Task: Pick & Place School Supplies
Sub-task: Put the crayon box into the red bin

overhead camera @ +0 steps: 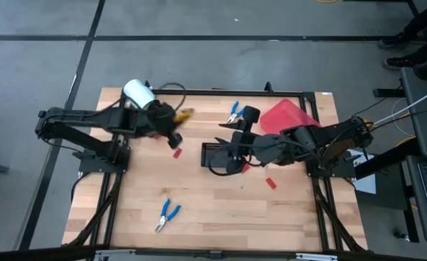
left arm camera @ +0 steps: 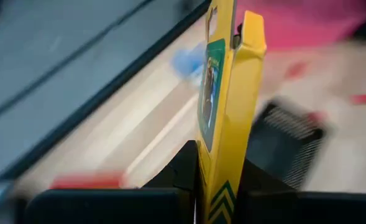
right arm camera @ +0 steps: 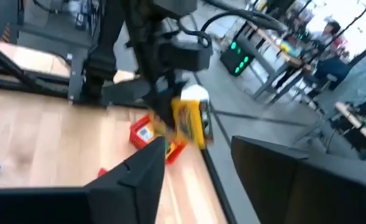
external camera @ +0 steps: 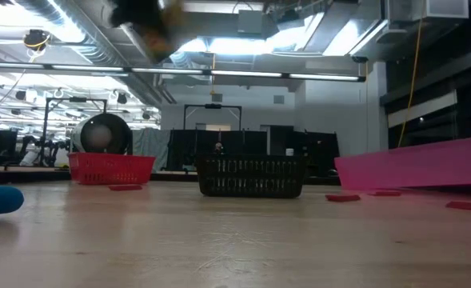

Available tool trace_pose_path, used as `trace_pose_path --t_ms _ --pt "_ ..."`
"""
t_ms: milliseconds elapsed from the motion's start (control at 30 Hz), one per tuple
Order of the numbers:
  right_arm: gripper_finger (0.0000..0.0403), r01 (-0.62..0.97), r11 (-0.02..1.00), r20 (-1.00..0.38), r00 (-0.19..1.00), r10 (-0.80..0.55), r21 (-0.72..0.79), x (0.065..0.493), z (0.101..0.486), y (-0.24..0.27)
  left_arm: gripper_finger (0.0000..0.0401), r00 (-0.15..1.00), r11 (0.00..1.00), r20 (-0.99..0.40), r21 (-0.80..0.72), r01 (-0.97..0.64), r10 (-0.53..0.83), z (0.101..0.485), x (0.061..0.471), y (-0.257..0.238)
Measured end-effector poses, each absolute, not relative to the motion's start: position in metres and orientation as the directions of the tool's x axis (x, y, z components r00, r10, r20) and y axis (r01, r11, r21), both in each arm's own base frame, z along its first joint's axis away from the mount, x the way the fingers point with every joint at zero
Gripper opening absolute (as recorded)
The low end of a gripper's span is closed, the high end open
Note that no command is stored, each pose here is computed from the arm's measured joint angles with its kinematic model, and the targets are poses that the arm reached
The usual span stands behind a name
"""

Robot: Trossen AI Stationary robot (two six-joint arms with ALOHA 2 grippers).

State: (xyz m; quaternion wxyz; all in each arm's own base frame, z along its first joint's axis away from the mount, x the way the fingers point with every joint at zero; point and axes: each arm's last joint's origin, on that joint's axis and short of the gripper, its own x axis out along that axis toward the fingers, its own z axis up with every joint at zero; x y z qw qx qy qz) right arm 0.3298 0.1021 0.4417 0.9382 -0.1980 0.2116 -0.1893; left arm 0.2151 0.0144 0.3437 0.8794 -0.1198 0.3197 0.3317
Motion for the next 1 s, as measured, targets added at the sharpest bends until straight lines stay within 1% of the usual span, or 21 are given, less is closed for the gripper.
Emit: trace_pose_path --t_ms 100,167,233,300,333,367,467,533,600,700,800,1000 --pt "0.0199 0.282 0.869 -0.369 0.82 -0.438 -0.406 0.33 0.437 0.093 0.0026 0.382 0.668 -0.748 0.108 -0.736 0.543 0.333 0.195 0.033" --pt "0.02 0.264 0.893 -0.4 0.822 -0.405 -0.364 0.332 0.435 0.087 0.0026 0.305 0.653 -0.788 0.157 -0.741 0.535 0.326 0.188 0.046" --pt "0.0201 0.23 0.918 -0.42 0.834 -0.357 -0.324 0.334 0.434 0.084 0.0026 0.297 0.692 -0.837 0.128 -0.71 0.459 0.315 0.184 0.058" --pt "0.0201 0.205 0.936 -0.437 0.841 -0.318 -0.288 0.335 0.434 0.083 0.0026 0.333 0.733 -0.859 0.068 -0.677 0.388 0.302 0.181 0.07" --pt "0.0201 0.195 0.941 -0.448 0.84 -0.306 -0.278 0.334 0.433 0.083 0.0026 0.343 0.743 -0.862 0.056 -0.667 0.373 0.295 0.179 0.076" --pt "0.0201 0.193 0.943 -0.459 0.835 -0.304 -0.272 0.334 0.432 0.083 0.0026 0.331 0.746 -0.865 0.071 -0.663 0.377 0.287 0.176 0.081" --pt "0.0201 0.192 0.945 -0.491 0.816 -0.305 -0.266 0.331 0.429 0.084 0.0026 0.199 0.718 -0.888 0.185 -0.671 0.415 0.262 0.165 0.093" --pt "0.0201 0.197 0.948 -0.501 0.812 -0.3 -0.249 0.329 0.427 0.087 0.0026 0.157 0.713 -0.904 0.198 -0.673 0.399 0.247 0.159 0.097" --pt "0.0201 0.197 0.953 -0.506 0.812 -0.291 -0.232 0.328 0.427 0.091 0.0026 0.151 0.725 -0.921 0.173 -0.667 0.359 0.235 0.155 0.099" --pt "0.0201 0.199 0.957 -0.505 0.815 -0.282 -0.213 0.326 0.427 0.097 0.0026 0.165 0.731 -0.923 0.156 -0.665 0.347 0.23 0.156 0.102" --pt "0.0201 0.207 0.958 -0.503 0.817 -0.28 -0.197 0.325 0.427 0.1 0.0026 0.152 0.726 -0.925 0.163 -0.668 0.348 0.228 0.156 0.105" --pt "0.0201 0.234 0.95 -0.488 0.817 -0.307 -0.206 0.323 0.427 0.105 0.0026 0.15 0.726 -0.925 0.165 -0.667 0.348 0.227 0.157 0.106"
